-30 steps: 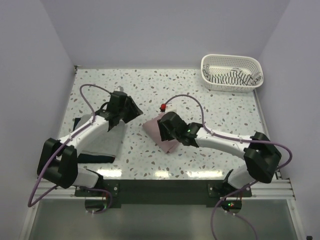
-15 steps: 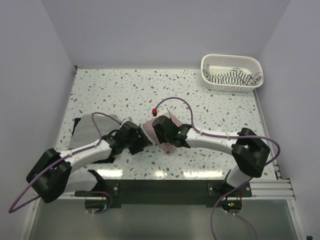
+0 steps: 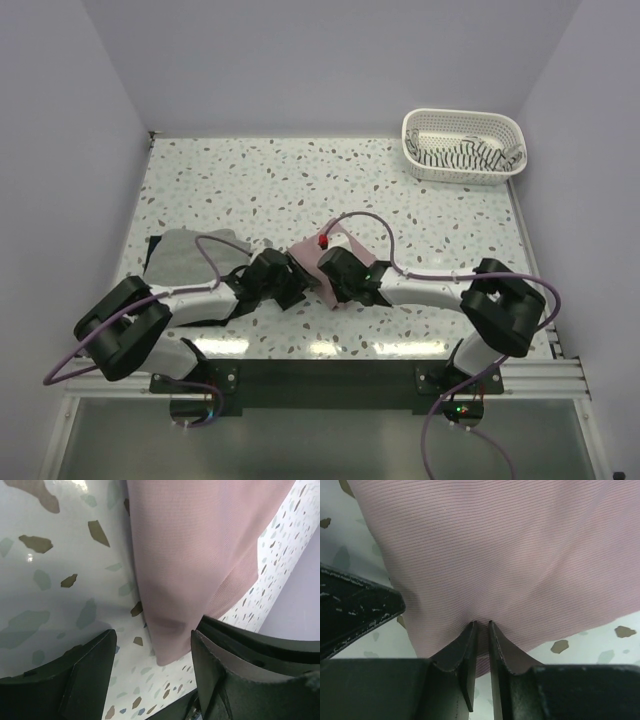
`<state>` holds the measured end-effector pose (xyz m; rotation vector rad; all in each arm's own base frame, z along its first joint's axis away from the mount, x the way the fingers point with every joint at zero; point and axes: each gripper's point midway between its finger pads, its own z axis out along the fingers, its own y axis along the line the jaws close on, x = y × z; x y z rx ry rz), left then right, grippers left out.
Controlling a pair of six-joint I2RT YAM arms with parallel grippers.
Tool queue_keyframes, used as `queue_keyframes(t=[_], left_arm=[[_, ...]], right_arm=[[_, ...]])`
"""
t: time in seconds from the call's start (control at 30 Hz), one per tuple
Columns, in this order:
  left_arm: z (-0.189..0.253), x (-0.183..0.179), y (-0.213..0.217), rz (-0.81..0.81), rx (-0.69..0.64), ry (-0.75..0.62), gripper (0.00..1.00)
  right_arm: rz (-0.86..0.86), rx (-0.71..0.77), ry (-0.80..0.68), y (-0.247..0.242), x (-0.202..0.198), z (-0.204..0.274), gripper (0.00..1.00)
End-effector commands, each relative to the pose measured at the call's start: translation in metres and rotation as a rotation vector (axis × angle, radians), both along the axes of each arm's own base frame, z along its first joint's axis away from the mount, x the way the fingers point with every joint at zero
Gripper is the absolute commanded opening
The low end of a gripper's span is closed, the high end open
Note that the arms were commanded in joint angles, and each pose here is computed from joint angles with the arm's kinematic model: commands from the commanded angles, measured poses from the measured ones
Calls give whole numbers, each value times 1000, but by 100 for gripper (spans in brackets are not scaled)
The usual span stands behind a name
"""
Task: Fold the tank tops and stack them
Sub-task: Neatly place the folded tank top to the corner
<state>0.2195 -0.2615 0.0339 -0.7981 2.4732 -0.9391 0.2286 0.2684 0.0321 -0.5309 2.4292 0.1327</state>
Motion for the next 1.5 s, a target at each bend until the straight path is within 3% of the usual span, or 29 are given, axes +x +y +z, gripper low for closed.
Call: queue_keyframes(t=[0.0,0.37,0.63,0.93,1.2,1.47], left_arm=[[-6,8,-2,47,-6,-9,66],[-26,14,15,54,185,14,57],[-30,19,26,-3,339,2,42],[-21,39,42,-156,598,-64,0],[18,49,65,-280,804,-125,0],[76,44,94,-330,877,-115,0]], right_arm=[[-8,82,60,9,-12,-10,18],[14,245,112,31,-25,15,16],[-2,298,124,39,-25,26,17],[-33,285,58,35,-13,63,27],[-32,293,-24,23,-7,105,29],[3,307,-51,27,-2,120,29]])
